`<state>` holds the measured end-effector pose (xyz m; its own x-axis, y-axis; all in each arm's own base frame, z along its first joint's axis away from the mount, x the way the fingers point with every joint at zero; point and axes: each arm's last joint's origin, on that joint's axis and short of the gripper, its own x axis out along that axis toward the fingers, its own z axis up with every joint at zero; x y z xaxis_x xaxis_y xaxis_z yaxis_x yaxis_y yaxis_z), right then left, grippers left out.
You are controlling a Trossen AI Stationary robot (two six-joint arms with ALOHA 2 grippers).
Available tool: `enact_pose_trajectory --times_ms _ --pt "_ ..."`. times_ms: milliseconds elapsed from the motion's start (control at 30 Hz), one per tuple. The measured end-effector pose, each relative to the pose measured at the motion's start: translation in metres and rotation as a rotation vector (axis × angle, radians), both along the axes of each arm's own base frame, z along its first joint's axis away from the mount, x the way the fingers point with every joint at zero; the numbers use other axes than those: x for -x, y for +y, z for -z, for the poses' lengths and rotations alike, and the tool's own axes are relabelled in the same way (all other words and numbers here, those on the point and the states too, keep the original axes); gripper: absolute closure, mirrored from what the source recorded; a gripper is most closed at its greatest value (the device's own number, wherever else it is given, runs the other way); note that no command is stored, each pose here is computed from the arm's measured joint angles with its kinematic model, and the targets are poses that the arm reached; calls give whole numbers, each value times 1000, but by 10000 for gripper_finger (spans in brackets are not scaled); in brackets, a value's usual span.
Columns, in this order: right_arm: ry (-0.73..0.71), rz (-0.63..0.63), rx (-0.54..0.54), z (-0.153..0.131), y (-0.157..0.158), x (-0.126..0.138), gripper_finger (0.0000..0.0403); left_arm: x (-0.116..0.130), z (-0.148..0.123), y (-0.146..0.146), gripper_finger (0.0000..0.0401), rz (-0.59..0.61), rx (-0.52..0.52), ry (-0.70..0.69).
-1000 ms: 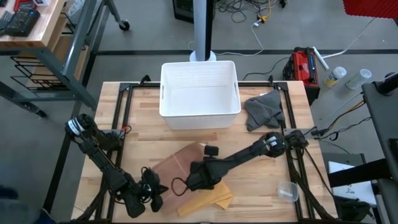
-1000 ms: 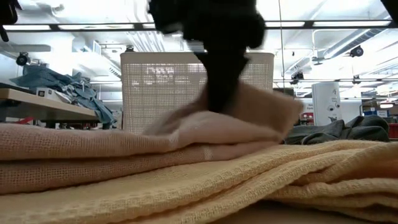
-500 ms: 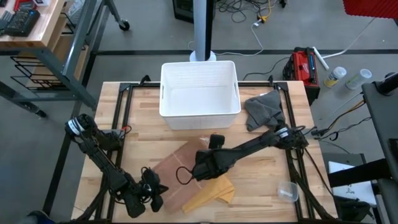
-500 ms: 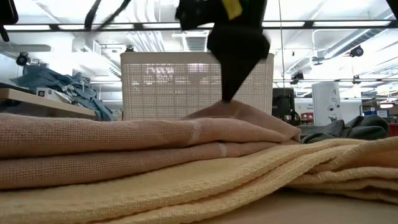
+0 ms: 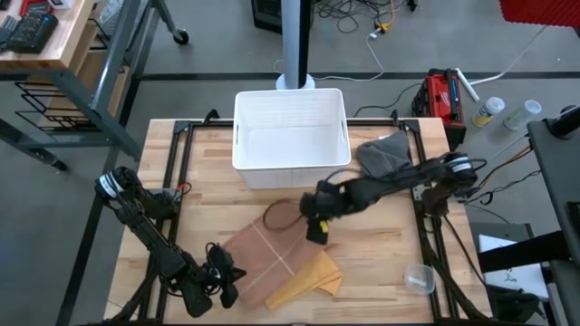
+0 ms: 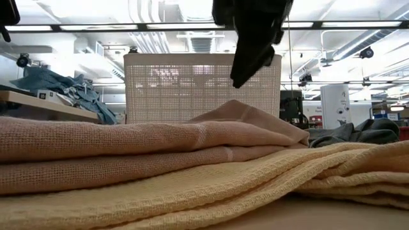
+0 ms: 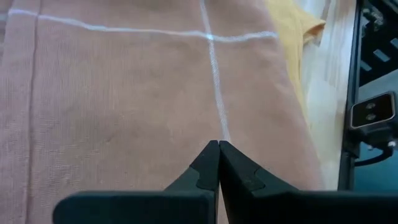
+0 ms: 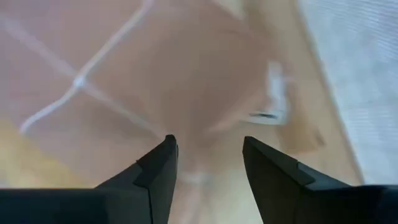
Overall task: Fold towel
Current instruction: Fold the brown squared towel
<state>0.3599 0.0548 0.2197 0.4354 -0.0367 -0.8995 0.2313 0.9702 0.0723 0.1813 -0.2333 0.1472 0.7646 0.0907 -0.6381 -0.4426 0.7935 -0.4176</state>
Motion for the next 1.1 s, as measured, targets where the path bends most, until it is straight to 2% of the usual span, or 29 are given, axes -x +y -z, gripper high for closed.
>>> enact_pose_trajectory --times_ms 100,267,367,500,600,800,900,1000,1100 --pt "-21 28 -21 4 -18 7 211 0 0 0 401 15 -18 1" --pt "-27 -24 -182 20 -43 4 180 -2 -1 0 401 38 -42 -11" --pt "-21 -51 -270 31 -49 0 168 -4 -1 0 401 34 -44 -11" --pt "-44 -72 -309 40 -50 -6 163 -6 0 2 401 31 -67 -19" --pt "-47 -91 -352 50 -48 -11 163 -8 2 3 401 35 -90 -11" --pt "-25 -67 -373 78 -47 -21 166 -9 2 4 401 39 -106 -13" --pt "-39 -109 -440 90 -44 -27 172 -9 2 4 401 41 -118 -16" --pt "-62 -129 -500 93 -39 -34 188 -9 2 5 401 36 -124 -19" --pt "-83 -138 -503 94 -33 -36 219 -9 3 6 401 34 -127 -19"
